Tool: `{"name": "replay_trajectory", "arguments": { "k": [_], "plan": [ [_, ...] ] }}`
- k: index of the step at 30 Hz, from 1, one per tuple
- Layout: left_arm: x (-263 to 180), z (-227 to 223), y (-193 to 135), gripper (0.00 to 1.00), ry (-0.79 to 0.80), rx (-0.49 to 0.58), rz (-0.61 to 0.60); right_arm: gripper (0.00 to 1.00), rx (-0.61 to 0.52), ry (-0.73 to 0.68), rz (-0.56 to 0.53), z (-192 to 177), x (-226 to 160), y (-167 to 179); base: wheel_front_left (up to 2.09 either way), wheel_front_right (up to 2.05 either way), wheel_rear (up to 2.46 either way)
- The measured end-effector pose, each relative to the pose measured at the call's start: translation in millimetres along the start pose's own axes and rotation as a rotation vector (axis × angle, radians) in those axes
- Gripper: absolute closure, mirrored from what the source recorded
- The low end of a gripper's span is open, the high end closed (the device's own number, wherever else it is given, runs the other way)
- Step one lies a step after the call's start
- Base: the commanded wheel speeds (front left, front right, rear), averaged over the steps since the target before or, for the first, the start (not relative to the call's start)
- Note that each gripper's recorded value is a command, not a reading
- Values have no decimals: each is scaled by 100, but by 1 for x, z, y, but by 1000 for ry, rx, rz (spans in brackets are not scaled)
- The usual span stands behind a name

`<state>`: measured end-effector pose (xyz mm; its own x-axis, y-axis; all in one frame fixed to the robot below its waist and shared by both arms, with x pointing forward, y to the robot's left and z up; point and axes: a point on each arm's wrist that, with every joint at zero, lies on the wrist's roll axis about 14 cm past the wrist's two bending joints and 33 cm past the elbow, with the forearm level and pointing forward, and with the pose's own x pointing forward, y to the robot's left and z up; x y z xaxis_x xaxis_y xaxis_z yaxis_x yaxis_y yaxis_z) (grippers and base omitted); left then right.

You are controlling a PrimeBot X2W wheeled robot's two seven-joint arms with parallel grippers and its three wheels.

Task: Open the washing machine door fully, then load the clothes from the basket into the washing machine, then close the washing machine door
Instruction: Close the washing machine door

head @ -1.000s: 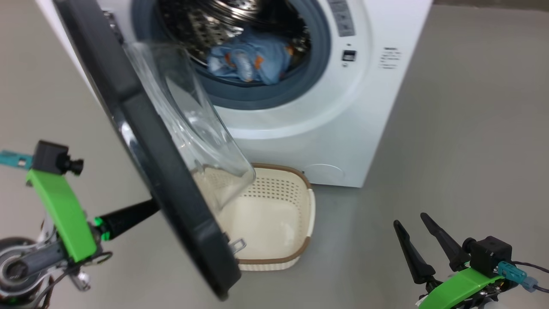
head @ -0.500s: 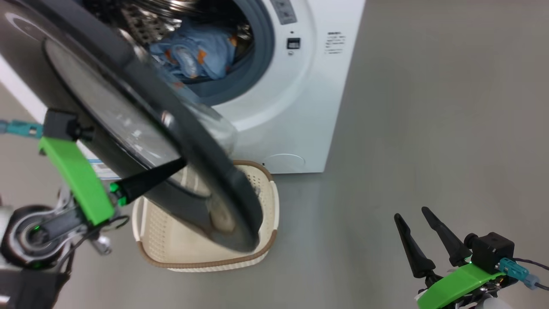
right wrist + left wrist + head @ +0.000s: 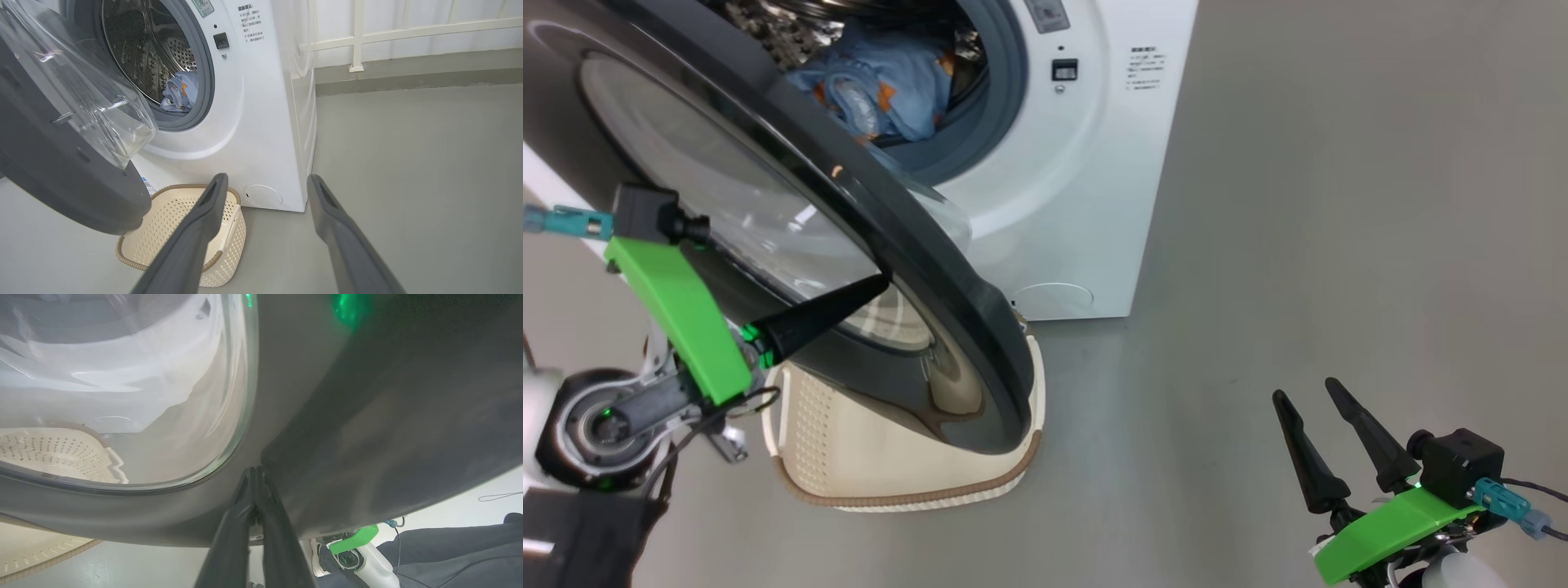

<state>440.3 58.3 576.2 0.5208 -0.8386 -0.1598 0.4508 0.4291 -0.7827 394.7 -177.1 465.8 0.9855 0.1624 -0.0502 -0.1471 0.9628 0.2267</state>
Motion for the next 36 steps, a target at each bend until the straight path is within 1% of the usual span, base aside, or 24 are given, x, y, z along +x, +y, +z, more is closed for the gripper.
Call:
{"name": "replay_trajectory", "arguments": {
  "k": [3, 8, 11, 12, 14, 15, 16, 17, 18, 20, 22, 28, 31, 36],
  "plan": [
    [-10, -1, 6, 100, -20, -2, 24, 0, 1, -2, 12, 0, 3, 4, 0, 0, 0],
    [-33, -13, 25, 100, -57, -32, 95, 0, 0, -9, 34, 3, 6, 11, 0, 0, 0],
    [-48, -14, 36, 100, -109, -46, 141, 0, -4, -14, 44, 5, 6, 13, 0, 0, 0],
    [-52, -16, 40, 96, -120, -44, 161, 0, -6, -15, 46, 6, 6, 14, 0, 0, 0],
    [-61, -22, 47, 80, -137, -46, 197, 0, -10, -19, 50, 7, 5, 15, 0, 0, 0],
    [-64, -26, 51, 80, -145, -55, 211, 0, -11, -20, 51, 8, 5, 15, 0, 0, 0],
    [-68, -31, 55, 71, -150, -61, 229, 0, -12, -21, 52, 9, 4, 16, 0, 0, 0],
    [-72, -36, 60, 65, -158, -72, 246, 0, -14, -23, 54, 10, 4, 16, 0, 0, 0],
    [-76, -39, 64, 55, -175, -88, 258, 0, -16, -25, 56, 10, 3, 17, 0, 0, 0],
    [-83, -45, 72, 46, -197, -107, 287, 0, -18, -28, 60, 12, 2, 17, 0, 0, 0],
    [-87, -50, 75, 0, -216, -118, 304, 0, -22, -29, 60, 12, 0, 17, 0, 0, 0],
    [-102, -66, 91, 0, -279, -111, 382, 0, -30, -36, 53, 16, -6, 13, 0, 0, 0],
    [-106, -67, 99, 0, -336, -84, 422, 0, -32, -28, 39, 14, -12, 8, 0, 0, 0],
    [-108, -73, 106, 0, -423, -60, 454, 0, -34, -38, 15, 17, -17, 1, 0, 0, 0]
  ]
}}
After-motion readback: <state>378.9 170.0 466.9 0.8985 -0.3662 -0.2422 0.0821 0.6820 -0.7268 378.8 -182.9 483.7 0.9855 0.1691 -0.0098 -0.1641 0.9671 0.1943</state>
